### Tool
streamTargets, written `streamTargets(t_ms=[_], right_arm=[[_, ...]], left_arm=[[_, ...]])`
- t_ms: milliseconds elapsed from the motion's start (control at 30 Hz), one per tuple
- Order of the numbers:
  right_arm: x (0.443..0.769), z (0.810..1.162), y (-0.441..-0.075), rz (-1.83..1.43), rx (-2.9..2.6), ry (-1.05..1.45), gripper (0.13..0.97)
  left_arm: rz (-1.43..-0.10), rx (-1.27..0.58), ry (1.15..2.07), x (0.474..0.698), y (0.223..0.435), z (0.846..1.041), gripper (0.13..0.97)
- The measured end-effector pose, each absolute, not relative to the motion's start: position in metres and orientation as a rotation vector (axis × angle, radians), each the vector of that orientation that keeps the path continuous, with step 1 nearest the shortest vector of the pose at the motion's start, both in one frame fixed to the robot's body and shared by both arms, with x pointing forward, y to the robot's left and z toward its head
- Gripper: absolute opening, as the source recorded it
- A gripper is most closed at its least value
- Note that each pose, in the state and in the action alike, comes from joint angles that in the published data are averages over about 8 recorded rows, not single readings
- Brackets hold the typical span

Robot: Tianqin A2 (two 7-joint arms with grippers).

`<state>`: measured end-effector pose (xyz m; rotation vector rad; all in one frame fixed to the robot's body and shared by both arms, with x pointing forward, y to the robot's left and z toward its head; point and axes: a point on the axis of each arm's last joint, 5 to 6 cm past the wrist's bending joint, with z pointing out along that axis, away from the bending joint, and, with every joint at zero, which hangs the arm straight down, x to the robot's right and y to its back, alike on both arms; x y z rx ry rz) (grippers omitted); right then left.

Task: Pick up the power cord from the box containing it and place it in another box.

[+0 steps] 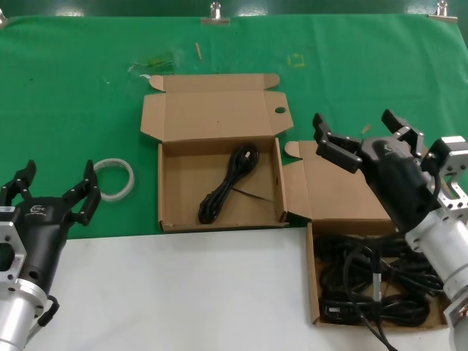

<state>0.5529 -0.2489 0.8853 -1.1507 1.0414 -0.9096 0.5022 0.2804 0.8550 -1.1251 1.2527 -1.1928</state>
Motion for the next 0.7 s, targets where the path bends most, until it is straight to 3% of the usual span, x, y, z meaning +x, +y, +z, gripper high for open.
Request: streamTargets(t_ms=[233, 367, 700], right_arm=[[0.546, 0.88, -0.253, -0.962, -1.166, 1.056, 0.951], [0.542, 0.877, -0.256, -0.992, -1.175, 1.064, 0.961], [0.532, 0.87, -0.263, -1.069, -1.199, 1.085, 0.965]], left_arm=[[-1.193, -1.125, 1.253, 0.502, 0.28, 0.855, 0.674], [-1.193, -1.125, 1.253, 0.502, 0.28, 0.855, 0.674], [-1.192, -1.125, 1.253, 0.502, 0.28, 0.855, 0.85]])
